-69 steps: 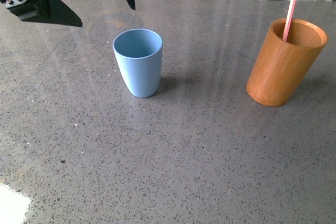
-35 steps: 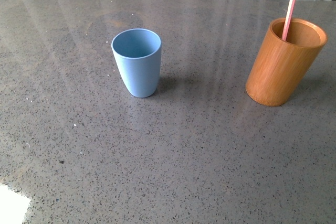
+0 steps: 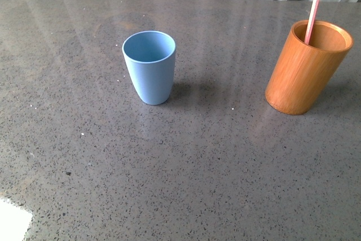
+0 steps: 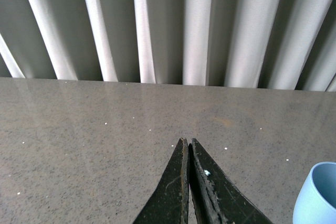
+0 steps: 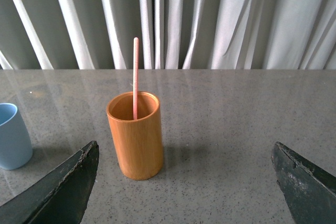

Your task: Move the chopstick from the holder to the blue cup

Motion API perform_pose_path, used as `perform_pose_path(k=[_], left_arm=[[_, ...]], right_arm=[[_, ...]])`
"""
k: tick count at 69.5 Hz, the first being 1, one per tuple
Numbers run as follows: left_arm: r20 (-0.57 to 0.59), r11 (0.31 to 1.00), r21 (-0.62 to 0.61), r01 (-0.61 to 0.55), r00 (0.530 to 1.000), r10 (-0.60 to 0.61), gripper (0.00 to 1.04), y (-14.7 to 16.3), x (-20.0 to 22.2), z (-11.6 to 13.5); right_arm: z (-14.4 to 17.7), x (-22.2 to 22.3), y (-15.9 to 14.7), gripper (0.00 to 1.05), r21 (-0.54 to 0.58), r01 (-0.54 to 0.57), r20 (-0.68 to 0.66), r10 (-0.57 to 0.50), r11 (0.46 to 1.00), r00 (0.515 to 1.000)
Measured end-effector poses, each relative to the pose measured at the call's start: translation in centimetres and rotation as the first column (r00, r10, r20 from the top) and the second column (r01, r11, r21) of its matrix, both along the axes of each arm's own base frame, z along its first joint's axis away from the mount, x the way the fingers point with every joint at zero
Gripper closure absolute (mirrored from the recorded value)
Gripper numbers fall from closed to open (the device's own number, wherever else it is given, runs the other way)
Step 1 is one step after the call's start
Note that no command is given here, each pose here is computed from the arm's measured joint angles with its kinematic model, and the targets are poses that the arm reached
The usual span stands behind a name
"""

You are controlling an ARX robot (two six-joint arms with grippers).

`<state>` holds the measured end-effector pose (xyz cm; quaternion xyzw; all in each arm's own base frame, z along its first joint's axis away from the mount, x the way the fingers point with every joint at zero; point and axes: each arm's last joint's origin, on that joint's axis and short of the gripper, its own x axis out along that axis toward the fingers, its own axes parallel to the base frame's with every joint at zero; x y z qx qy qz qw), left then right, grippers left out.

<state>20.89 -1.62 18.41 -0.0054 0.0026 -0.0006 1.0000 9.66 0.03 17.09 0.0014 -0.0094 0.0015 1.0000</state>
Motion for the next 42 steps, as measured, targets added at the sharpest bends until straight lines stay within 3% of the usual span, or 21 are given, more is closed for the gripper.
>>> perform_pose_path(k=[42], left_arm=[[-0.01, 1.0, 0.003, 0.002, 1.0, -0.002, 1.03, 1.6, -5.8, -2.1]], right_arm=[[0.0, 0.0, 0.0, 0.09, 0.0, 0.0, 0.0, 0.0, 1.0, 1.0]])
